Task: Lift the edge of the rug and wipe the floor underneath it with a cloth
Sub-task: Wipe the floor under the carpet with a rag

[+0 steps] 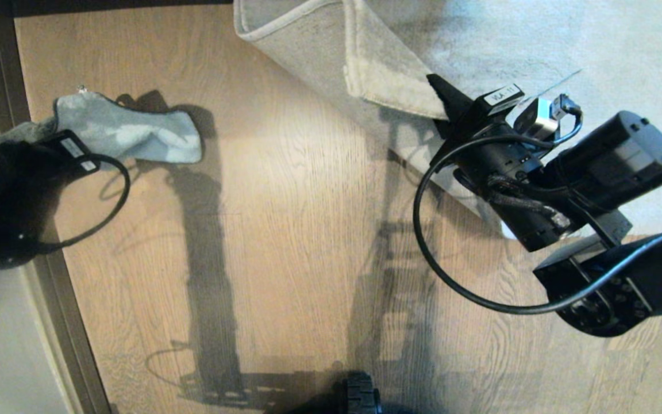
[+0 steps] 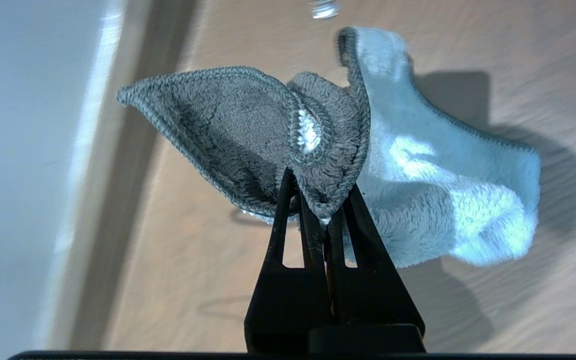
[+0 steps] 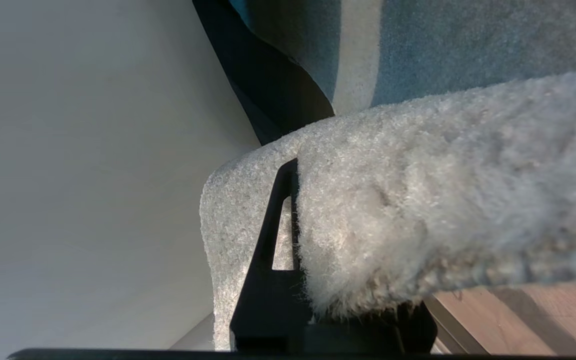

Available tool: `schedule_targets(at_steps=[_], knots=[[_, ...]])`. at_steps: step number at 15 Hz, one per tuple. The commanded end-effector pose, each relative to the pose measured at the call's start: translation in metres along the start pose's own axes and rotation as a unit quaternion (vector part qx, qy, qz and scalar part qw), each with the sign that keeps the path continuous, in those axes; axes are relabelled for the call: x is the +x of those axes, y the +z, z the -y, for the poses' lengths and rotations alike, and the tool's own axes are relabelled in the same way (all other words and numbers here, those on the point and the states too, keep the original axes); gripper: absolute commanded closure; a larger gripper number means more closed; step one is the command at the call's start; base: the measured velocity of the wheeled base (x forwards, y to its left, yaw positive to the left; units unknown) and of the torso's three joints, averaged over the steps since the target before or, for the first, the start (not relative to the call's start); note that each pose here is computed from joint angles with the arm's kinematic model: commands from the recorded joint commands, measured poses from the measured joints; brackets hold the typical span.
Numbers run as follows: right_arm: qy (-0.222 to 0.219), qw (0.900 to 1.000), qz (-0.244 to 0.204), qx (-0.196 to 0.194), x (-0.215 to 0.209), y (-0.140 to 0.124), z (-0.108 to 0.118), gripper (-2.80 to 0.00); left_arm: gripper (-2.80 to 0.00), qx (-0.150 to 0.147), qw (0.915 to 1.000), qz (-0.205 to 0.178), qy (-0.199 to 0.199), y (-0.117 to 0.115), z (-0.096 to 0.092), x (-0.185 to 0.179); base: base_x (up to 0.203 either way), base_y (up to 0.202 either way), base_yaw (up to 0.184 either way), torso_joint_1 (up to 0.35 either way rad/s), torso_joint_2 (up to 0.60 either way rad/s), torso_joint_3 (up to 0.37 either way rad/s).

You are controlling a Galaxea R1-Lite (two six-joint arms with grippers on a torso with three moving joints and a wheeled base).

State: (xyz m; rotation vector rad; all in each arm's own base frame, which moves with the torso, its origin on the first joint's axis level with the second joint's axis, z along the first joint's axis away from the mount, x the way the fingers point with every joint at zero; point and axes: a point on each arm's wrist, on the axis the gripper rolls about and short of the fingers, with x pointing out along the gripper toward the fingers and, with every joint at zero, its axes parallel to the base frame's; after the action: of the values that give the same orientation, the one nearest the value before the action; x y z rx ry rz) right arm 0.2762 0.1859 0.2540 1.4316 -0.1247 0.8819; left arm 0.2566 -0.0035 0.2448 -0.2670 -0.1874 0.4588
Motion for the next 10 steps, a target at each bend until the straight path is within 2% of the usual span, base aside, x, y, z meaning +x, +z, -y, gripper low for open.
schedule_targets(at_steps=[1,10], knots=[[0.022,1.0,0.005,0.005,0.0,0.001,-0.004,0.0,0.0,0.0,0.9998,0.01,0.016,0.008,-0.023,-0.02,0.0,0.0,0.0,0.0,0.0,0.0],[0.017,1.0,0.004,0.005,-0.003,0.001,-0.003,0.0,0.0,0.028,0.9988,-0.031,0.027,-0.021,-0.083,-0.111,0.0,0.0,0.0,0.0,0.0,0.0]])
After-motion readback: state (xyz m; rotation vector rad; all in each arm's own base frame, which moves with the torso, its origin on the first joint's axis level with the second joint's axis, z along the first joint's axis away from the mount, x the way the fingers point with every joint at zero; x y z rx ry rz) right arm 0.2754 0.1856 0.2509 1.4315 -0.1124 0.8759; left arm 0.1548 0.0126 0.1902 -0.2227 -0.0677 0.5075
